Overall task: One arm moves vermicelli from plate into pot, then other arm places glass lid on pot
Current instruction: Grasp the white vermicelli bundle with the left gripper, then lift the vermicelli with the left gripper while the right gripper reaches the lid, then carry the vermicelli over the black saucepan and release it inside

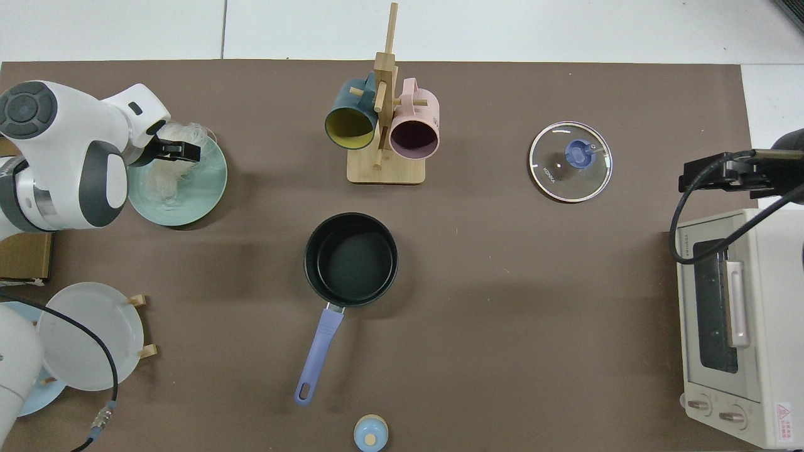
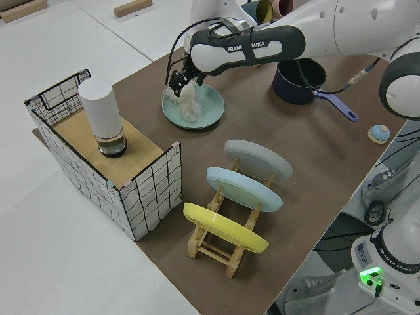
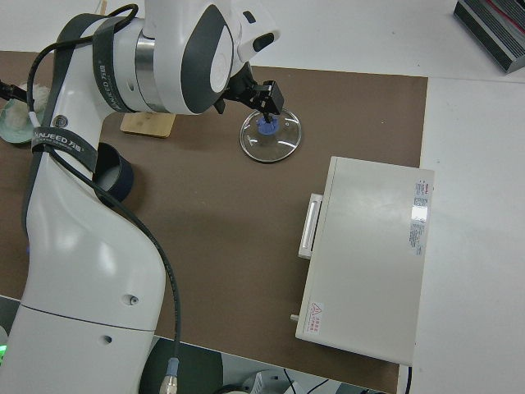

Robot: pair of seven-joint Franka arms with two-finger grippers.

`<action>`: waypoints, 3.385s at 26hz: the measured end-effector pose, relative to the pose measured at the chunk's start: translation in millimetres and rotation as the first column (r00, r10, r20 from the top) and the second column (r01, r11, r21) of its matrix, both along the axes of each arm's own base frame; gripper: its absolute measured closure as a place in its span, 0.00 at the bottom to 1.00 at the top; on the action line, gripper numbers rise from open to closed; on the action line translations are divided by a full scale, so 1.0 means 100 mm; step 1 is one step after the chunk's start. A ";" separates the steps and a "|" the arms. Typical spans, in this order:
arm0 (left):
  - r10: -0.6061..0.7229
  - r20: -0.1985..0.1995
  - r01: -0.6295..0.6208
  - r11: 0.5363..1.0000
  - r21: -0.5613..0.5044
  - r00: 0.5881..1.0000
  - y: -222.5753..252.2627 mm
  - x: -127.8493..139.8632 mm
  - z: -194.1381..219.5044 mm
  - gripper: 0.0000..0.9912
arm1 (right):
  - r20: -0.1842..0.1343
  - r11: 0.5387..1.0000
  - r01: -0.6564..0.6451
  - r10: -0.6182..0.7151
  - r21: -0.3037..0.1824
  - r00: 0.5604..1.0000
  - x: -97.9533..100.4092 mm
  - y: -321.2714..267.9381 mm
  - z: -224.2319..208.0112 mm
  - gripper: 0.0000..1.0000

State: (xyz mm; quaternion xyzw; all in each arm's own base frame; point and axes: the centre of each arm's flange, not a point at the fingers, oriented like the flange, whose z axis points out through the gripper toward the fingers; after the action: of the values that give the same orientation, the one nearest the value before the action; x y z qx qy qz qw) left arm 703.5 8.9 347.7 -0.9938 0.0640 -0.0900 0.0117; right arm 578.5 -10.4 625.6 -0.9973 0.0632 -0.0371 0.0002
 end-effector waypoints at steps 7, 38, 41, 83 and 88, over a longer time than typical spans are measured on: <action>-0.009 0.013 0.009 1.000 0.006 1.000 -0.02 0.00 -0.04 0.00 | -0.015 1.000 0.000 0.000 -0.003 1.000 0.25 0.00 -0.10 0.00; -0.019 0.048 0.015 0.997 0.082 0.999 -0.01 0.09 -0.41 0.51 | 0.018 0.998 -0.042 0.043 -0.043 0.999 1.51 0.37 -1.94 0.00; -0.036 0.043 0.031 0.993 0.113 0.998 -0.01 0.10 -0.31 0.56 | 0.019 0.998 -0.044 0.045 -0.045 0.999 1.55 0.38 -2.07 0.00; 0.140 -0.149 -0.150 0.987 -0.054 0.979 -3.12 -1.68 0.67 0.58 | 0.016 0.994 -0.091 0.092 -0.057 0.996 1.54 0.42 -2.94 0.21; 0.141 -0.111 -0.150 0.986 -0.078 0.984 -3.14 -1.92 0.38 0.58 | 0.019 0.993 -0.100 0.102 -0.060 0.995 1.55 0.42 -2.92 0.42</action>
State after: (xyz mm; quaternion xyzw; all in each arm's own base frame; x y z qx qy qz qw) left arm 511.2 -305.3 386.2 -0.9988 -0.0122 -0.0391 -0.0278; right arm 733.4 31.7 333.5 -0.9983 0.0115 -0.0500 -0.0267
